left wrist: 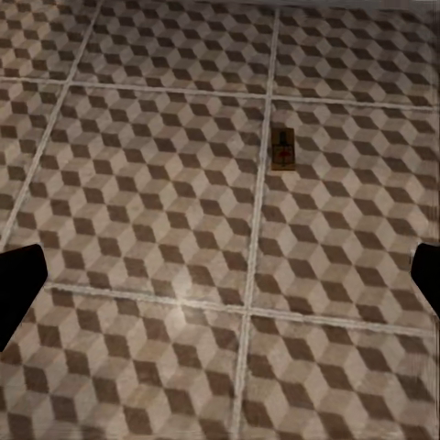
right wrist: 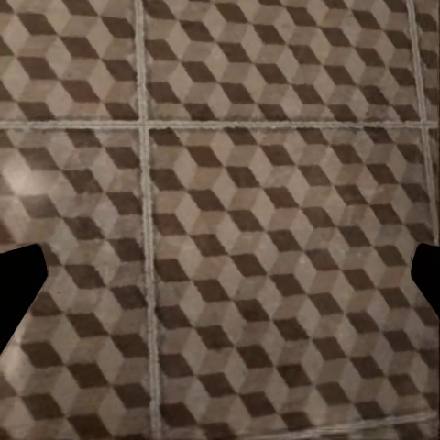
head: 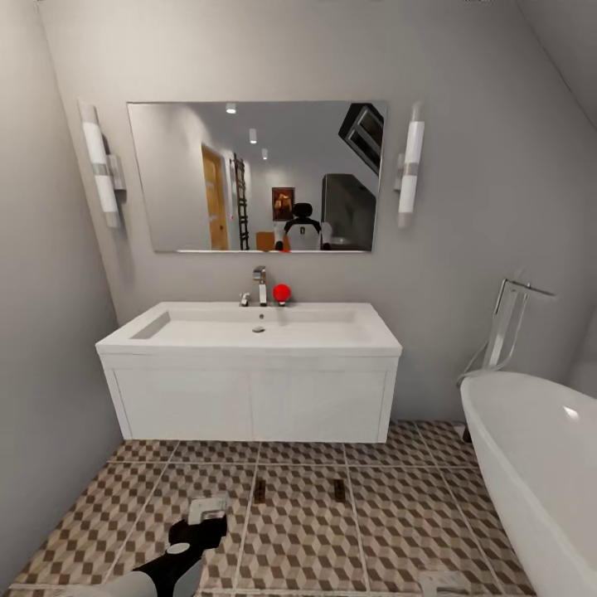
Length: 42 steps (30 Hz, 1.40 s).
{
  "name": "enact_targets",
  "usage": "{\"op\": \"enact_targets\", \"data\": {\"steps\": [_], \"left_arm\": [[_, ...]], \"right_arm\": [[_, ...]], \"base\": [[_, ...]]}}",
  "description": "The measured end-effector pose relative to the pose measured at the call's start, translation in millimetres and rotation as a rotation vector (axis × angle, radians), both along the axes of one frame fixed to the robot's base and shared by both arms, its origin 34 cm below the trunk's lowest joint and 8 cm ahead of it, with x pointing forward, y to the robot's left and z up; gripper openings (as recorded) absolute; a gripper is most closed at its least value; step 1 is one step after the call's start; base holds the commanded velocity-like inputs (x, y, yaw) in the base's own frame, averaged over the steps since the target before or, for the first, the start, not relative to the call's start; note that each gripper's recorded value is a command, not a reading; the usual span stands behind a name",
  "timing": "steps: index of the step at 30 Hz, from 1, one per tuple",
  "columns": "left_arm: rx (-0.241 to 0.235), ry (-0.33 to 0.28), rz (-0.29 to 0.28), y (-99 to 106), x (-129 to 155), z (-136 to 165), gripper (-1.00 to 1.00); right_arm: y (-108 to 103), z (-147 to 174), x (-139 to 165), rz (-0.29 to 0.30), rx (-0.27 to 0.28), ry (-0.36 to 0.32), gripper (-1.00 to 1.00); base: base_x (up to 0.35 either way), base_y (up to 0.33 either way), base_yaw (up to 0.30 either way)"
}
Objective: Take the four mousetraps from the cabinet in the bathroom and place them on the bathroom floor. Make sure all four end up on the same floor surface, and ensure that at least two of them are either under or directly next to the same bathroom sink.
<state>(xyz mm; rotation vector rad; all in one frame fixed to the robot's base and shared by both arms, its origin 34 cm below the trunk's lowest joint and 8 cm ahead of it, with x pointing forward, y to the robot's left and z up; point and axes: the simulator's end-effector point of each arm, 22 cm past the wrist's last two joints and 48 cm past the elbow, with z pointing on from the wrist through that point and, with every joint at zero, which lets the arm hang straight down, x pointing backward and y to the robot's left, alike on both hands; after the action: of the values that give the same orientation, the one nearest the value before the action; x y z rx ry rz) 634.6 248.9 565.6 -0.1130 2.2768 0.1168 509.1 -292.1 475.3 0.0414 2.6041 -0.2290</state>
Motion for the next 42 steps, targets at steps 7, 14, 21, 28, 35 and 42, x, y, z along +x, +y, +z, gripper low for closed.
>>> {"op": "enact_targets", "data": {"steps": [7, 14, 21, 28, 35, 42], "left_arm": [[-0.028, 0.071, -0.021, -6, -35, -18, 1.0], [-0.039, 0.16, -0.031, -9, -76, -46, 1.0], [-0.044, 0.233, -0.033, -11, -116, -71, 1.0], [-0.046, 0.283, -0.032, -12, -150, -90, 1.0], [-0.048, 0.325, -0.033, -14, -179, -104, 1.0], [-0.049, 0.359, -0.034, -15, -203, -114, 1.0]], "right_arm": [[-2, -12, -47, -0.002, -0.003, 0.069, 1.0], [-2, -29, -92, -0.004, -0.003, 0.131, 1.0], [4, -42, -128, -0.002, 0.004, 0.183, 1.0], [8, -47, -142, 0.002, 0.01, 0.206, 1.0], [9, -54, -162, 0.005, 0.013, 0.229, 1.0], [10, -57, -173, 0.007, 0.015, 0.246, 1.0]], "base": [[0.0, 0.0, 0.0], [0.0, 0.0, 0.0], [0.0, 0.0, 0.0], [0.0, 0.0, 0.0], [0.0, 0.0, 0.0], [0.0, 0.0, 0.0]]}}
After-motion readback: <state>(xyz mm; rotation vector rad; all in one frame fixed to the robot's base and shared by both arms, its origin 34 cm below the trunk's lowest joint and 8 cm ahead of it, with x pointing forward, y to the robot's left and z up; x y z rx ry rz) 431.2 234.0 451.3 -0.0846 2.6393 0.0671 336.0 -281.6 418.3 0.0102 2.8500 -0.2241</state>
